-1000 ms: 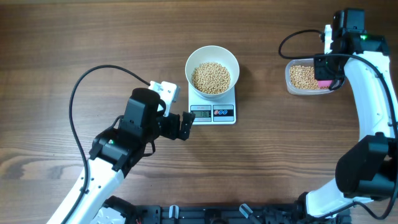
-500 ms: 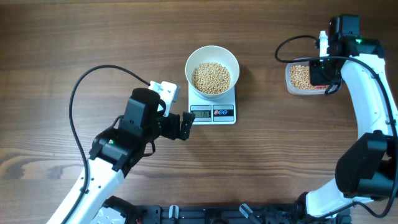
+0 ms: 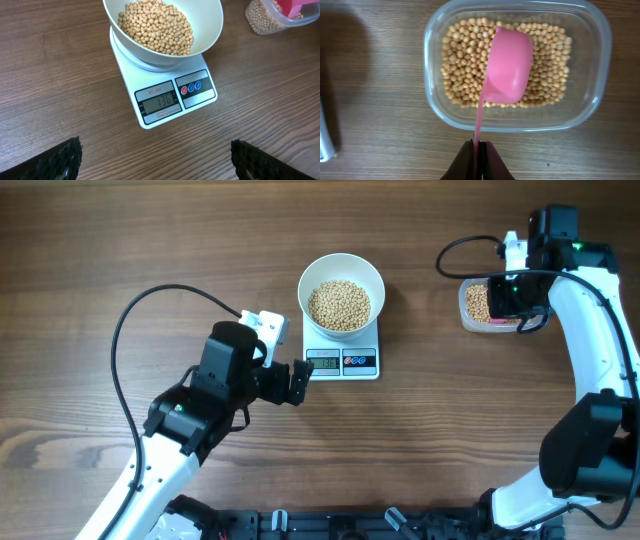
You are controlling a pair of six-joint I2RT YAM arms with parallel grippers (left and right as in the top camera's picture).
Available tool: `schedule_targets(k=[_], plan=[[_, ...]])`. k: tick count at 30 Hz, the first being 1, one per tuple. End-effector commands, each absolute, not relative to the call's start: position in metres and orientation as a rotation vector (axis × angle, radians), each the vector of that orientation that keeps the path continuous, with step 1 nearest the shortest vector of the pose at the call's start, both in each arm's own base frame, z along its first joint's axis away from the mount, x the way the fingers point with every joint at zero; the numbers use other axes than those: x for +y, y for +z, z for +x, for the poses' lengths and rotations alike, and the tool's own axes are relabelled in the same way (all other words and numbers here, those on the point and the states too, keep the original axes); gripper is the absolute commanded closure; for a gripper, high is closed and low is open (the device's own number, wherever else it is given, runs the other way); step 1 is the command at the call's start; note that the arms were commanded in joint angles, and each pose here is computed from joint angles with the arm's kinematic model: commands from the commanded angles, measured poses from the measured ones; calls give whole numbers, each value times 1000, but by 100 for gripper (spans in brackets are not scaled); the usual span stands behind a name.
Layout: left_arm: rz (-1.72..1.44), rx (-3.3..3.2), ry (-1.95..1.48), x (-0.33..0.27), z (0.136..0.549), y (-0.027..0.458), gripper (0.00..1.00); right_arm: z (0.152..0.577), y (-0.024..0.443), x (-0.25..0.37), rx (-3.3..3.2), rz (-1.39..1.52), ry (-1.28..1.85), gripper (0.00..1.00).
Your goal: Scoop item into bowl and weigh 150g on scale
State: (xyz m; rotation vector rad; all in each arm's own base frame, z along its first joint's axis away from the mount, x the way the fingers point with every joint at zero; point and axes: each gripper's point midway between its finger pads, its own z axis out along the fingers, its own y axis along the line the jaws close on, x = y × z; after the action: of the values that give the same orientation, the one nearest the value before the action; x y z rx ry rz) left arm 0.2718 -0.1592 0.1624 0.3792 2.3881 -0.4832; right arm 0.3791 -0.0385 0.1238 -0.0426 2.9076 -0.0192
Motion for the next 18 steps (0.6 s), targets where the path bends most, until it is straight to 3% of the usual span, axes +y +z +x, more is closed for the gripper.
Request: schedule_targets(k=[1, 18], plan=[[396, 2373, -485, -160, 271, 165, 0, 379, 114, -20, 2915, -28, 204, 96], [396, 2373, -485, -160, 271, 165, 0, 372, 132, -69, 2751, 273, 633, 96]])
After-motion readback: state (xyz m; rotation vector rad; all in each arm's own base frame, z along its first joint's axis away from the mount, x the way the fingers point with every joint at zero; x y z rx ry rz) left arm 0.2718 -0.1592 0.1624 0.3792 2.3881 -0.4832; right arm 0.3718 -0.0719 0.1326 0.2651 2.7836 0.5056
